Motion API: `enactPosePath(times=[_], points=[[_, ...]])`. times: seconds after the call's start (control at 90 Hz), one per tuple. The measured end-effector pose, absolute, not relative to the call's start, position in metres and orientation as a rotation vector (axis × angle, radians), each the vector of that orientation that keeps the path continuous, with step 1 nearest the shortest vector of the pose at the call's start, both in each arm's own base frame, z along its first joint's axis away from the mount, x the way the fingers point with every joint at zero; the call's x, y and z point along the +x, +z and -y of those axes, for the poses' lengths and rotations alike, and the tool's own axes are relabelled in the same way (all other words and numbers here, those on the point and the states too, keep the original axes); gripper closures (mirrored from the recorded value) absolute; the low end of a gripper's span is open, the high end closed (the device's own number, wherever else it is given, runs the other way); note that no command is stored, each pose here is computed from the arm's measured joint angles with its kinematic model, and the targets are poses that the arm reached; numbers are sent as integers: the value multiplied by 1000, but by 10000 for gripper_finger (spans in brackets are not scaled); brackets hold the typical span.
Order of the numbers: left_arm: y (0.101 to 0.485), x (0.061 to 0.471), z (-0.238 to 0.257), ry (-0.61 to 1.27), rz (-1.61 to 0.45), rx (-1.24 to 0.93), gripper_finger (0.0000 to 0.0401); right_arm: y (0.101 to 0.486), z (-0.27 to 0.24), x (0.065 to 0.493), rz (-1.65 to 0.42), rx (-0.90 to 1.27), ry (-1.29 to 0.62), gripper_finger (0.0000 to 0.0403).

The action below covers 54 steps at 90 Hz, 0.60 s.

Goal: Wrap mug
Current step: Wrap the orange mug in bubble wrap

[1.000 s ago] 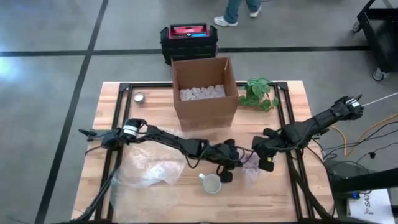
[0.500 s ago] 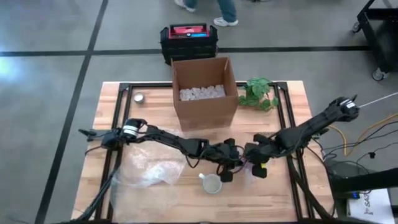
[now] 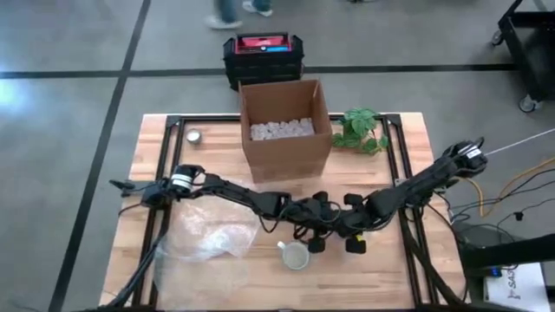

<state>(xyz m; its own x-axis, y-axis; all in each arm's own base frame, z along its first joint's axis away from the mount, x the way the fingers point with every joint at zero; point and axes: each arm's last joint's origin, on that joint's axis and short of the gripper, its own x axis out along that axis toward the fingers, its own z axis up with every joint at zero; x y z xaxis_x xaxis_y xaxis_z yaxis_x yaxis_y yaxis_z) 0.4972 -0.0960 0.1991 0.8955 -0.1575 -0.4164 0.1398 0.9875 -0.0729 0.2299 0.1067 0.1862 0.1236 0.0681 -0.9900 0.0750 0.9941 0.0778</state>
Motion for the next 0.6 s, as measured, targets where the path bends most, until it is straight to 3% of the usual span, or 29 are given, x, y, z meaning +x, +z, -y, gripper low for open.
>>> enactPosePath(times=[0.322, 0.6], points=[[199, 497, 96, -157, -436, -42, 380, 262, -109, 227, -1258, 194, 69, 395], [199, 497, 96, -156, -437, -42, 380, 244, -131, 218, -1267, 178, 121, 395]])
